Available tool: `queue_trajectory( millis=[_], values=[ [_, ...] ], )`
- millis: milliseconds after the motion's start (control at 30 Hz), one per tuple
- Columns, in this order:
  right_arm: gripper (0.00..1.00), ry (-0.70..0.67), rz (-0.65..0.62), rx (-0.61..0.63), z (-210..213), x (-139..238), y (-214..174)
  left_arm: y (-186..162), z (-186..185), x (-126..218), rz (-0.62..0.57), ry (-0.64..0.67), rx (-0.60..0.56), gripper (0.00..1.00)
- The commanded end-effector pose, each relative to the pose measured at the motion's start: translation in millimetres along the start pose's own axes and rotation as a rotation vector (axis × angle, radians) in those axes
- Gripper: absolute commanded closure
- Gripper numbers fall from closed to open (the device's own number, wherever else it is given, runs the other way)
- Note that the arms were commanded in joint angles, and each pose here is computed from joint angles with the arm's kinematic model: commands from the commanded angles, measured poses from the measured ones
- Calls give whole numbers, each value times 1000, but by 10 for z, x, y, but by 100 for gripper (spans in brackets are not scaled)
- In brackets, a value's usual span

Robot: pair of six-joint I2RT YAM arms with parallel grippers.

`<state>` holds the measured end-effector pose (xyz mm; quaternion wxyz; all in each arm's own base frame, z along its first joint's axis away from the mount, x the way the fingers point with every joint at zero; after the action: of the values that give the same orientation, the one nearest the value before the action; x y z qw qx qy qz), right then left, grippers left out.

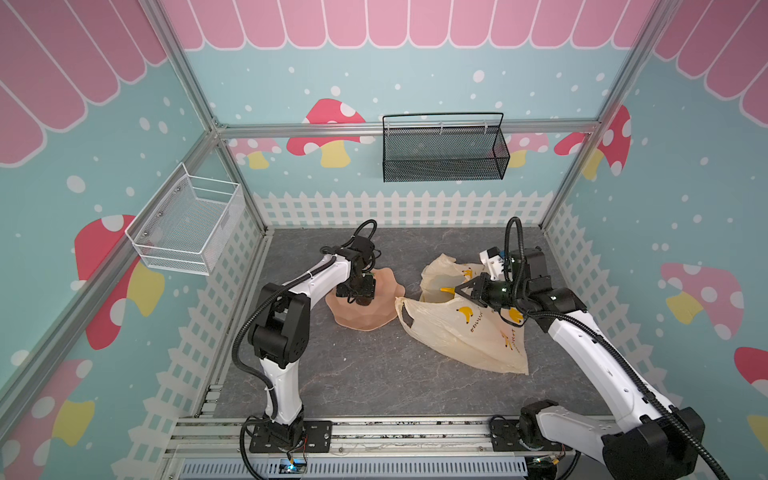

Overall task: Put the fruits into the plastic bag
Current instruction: 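Lower the open left gripper around the dark plum in the bowl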

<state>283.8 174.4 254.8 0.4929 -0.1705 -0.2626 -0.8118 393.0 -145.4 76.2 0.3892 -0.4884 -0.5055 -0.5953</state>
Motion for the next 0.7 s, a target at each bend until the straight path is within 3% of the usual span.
queue_trajectory(
  millis=[0,300,667],
  values=[
    [100,-4,0,6,-2,33,-47,69,-55,-105,-11,-32,-6,26],
    [100,-5,-5,5,2,41,-40,75,-114,-253,10,-58,1,32],
    [100,-9,-8,4,-4,31,-26,-11,-93,-205,20,-54,1,51]
  ],
)
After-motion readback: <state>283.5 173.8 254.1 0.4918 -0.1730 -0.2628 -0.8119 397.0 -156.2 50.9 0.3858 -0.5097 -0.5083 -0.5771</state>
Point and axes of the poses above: each gripper's point midway between its finger pads, its own x axis back along the fingers, its own z axis along the line the jaws close on, y = z × x, the point moved 1 cm from there along x, back along the fingers, and after that the axes turned 8 degrees about -x, right-handed, at the moved point
